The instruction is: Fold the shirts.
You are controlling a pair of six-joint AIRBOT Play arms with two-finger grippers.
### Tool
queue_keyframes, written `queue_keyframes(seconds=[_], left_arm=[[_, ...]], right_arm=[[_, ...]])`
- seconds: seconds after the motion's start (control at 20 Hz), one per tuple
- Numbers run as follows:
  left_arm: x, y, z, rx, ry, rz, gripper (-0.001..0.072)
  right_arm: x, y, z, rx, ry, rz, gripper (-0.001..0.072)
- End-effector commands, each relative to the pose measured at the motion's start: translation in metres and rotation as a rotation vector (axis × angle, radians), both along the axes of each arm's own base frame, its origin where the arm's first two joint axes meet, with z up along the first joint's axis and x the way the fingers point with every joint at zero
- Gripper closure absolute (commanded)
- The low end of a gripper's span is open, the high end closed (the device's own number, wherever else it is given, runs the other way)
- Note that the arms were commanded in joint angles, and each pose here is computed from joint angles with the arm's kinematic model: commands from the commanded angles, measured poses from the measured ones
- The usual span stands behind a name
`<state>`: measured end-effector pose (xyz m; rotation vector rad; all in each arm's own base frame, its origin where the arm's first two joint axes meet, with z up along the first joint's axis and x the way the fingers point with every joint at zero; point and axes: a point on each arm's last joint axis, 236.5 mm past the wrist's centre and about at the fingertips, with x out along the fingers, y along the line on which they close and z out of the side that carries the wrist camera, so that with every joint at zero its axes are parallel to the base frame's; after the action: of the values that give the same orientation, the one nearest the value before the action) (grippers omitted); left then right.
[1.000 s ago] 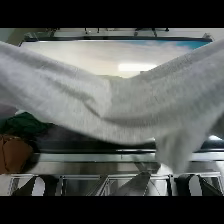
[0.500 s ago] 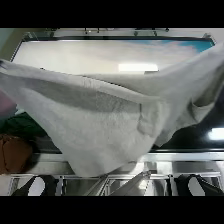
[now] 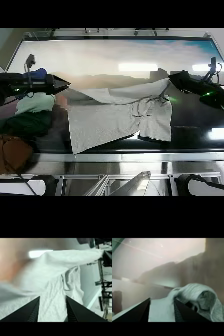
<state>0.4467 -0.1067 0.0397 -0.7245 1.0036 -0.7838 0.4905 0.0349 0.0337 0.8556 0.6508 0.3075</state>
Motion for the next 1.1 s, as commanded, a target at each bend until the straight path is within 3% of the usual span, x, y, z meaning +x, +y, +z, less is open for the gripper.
queue_keyframes(seconds=[0.0, 0.1, 0.2, 0.3, 0.4, 0.75, 1.05], left_arm=[[0.040, -0.014, -0.002, 0.006, -0.021, -0.018, 0.0349], [0.040, -0.006, 0.021, -0.022, -0.004, -0.026, -0.0009], [0.011, 0.010, 0.014, 0.007, 0.140, -0.069, -0.0005], [-0.032, 0.022, -0.016, 0.096, 0.290, -0.104, -0.0005], [-0.072, 0.021, -0.042, 0.141, 0.371, -0.095, -0.0007], [-0.162, 0.011, -0.069, 0.134, 0.465, -0.022, -0.0005], [-0.202, 0.026, -0.061, 0.104, 0.460, 0.100, -0.0005]], right_arm=[[0.021, -0.022, 0.005, -0.022, -0.067, 0.006, 0.0358], [0.010, -0.048, 0.023, -0.053, -0.055, 0.030, 0.0347], [-0.017, -0.089, 0.010, -0.120, 0.073, 0.003, 0.0336], [-0.058, -0.129, -0.032, -0.210, 0.283, -0.019, 0.0222], [-0.099, -0.149, -0.079, -0.262, 0.472, -0.039, 0.0204], [-0.149, -0.074, -0.144, -0.057, 0.640, 0.143, 0.0209], [-0.159, -0.002, -0.160, -0.010, 0.702, 0.339, 0.0211]])
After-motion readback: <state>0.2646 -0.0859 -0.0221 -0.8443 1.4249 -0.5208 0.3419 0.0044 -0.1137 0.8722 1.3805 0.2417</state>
